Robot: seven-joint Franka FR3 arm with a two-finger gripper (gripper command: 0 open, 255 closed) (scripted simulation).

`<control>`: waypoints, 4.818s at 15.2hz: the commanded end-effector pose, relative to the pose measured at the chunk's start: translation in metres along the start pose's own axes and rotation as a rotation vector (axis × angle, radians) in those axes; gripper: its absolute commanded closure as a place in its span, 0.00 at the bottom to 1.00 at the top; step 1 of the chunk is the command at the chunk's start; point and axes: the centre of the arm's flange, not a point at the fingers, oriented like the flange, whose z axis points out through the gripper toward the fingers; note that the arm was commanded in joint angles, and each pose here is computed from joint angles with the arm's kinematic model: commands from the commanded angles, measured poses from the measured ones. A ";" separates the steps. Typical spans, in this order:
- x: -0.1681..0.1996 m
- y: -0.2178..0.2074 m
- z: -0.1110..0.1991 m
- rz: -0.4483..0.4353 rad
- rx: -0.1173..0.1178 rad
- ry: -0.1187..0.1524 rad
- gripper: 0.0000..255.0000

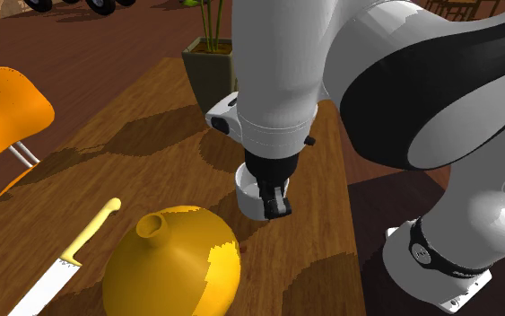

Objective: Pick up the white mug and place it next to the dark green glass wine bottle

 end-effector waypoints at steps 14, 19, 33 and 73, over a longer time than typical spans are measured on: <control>-0.001 0.002 -0.032 0.000 0.000 0.000 1.00; -0.001 0.003 -0.058 0.000 0.000 0.000 1.00; -0.003 0.006 -0.132 0.000 0.000 0.000 1.00; -0.008 0.017 -0.343 0.000 0.000 0.000 1.00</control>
